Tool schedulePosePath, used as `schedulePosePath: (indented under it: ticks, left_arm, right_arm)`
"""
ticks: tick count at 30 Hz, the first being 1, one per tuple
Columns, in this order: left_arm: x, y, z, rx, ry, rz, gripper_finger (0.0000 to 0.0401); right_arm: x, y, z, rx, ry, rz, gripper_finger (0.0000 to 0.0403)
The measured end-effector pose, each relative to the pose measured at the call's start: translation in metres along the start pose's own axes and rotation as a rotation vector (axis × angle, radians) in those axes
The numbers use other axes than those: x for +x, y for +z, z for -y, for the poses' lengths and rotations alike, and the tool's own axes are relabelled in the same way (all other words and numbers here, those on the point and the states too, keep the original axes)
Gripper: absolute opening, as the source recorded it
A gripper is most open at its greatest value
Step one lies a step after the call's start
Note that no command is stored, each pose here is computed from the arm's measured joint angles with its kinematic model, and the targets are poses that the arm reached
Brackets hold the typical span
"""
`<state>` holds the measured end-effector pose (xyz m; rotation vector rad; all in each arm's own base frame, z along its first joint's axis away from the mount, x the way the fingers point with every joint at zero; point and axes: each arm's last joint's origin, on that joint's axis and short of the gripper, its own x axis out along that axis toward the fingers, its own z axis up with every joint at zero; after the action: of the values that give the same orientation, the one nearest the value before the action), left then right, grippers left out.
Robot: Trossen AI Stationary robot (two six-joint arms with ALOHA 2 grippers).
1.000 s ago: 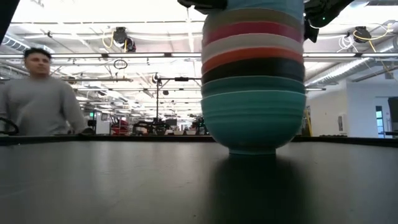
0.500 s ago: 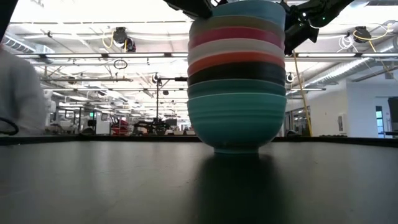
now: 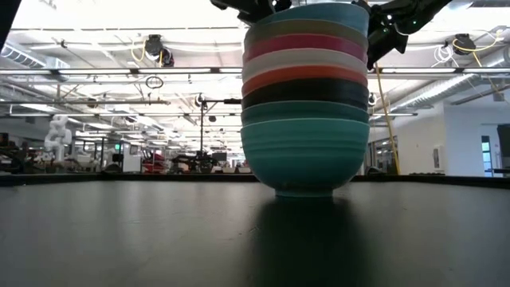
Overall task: Nest bowls inside each other
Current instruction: Stack the blue bowl on the gray bowl, then stack the light orange bowl on the blue bowl
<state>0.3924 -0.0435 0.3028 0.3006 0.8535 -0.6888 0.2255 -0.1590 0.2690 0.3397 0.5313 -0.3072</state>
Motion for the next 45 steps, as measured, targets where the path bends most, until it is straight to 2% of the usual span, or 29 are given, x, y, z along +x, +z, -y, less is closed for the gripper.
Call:
schedulePosePath:
  ticks: [4, 10, 16, 22, 30, 35, 37, 41, 45]
  left_arm:
    - [-0.011, 0.007, 0.007, 0.025, 0.048, 0.022, 0.0203]
    - [-0.057, 0.013, 0.029, 0.011, 0.118, 0.063, 0.0243]
    - [-0.11, 0.008, 0.054, -0.028, 0.21, 0.068, 0.025]
    - [-0.16, 0.001, 0.074, -0.029, 0.327, 0.152, 0.025]
    - [-0.214, -0.007, 0.103, -0.072, 0.434, 0.319, 0.025]
    - [-0.223, -0.008, 0.112, -0.091, 0.426, 0.362, 0.025]
    - [-0.222, -0.009, 0.113, -0.092, 0.417, 0.349, 0.025]
    - [-0.219, -0.014, 0.115, -0.096, 0.397, 0.293, 0.025]
    - [-0.219, -0.015, 0.116, -0.088, 0.396, 0.288, 0.025]
  right_arm:
    - [0.0, 0.0, 0.0, -0.001, -0.001, 0.002, 0.0127]
    - [0.0, -0.001, 0.0, 0.003, -0.001, -0.01, 0.0127]
    - [0.0, -0.004, -0.001, 0.007, 0.0, -0.037, 0.0127]
    - [0.0, -0.005, -0.001, 0.021, 0.0, -0.049, 0.0127]
    - [-0.002, 0.003, -0.009, -0.002, 0.159, 0.02, 0.0127]
    - [-0.019, 0.015, -0.021, -0.024, 0.156, 0.055, 0.0127]
    - [-0.03, 0.017, -0.027, -0.005, 0.127, -0.003, 0.0127]
    - [-0.051, 0.017, -0.041, 0.03, -0.009, -0.145, 0.0127]
    - [-0.062, 0.012, -0.058, 0.091, 0.002, -0.215, 0.0127]
